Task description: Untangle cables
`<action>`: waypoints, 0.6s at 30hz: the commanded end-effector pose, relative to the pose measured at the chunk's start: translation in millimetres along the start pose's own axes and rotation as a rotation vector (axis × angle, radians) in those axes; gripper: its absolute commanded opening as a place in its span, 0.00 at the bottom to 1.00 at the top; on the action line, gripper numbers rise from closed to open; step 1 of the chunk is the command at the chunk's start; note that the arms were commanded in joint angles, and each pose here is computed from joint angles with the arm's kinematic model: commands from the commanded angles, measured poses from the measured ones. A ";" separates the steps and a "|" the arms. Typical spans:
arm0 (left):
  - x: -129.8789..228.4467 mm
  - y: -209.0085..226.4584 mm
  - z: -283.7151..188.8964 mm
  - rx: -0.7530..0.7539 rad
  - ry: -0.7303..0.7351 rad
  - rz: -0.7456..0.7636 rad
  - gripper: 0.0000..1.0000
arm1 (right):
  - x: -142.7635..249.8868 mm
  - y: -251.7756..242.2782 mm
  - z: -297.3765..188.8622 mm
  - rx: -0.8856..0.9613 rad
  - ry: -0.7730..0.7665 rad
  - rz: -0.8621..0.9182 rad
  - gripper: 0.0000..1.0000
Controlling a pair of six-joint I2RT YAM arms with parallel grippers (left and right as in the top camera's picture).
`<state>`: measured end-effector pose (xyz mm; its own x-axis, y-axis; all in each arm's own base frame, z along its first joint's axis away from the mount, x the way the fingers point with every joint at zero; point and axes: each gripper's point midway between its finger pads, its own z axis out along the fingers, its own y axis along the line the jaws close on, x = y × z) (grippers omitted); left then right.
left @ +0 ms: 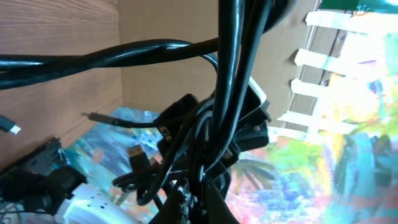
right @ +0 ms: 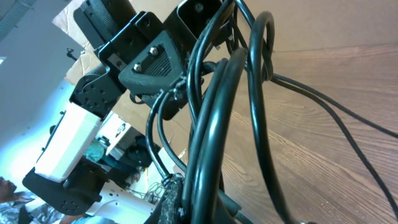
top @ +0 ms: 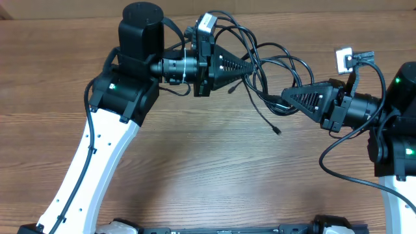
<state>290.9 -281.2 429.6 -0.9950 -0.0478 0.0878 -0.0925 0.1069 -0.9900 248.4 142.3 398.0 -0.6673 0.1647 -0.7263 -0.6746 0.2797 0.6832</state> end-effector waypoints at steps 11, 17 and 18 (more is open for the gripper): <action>-8.9 -15.2 -11.9 0.041 -0.021 -0.089 0.04 | -0.7 -15.0 -2.8 0.102 -0.027 -0.023 0.04; -8.2 -15.6 -15.9 0.045 -0.006 -0.137 0.04 | -1.8 -17.7 -3.2 0.118 -0.033 -0.023 0.04; -8.0 -15.6 -16.2 0.045 -0.005 -0.136 0.04 | -2.1 -18.7 -3.2 0.124 -0.035 -0.022 0.04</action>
<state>294.3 -275.4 438.6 -0.9750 -0.0501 0.2164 -0.2196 0.0715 -0.9730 257.2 137.7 385.4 -0.6680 0.1800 -0.7221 -0.6411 0.3535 0.6812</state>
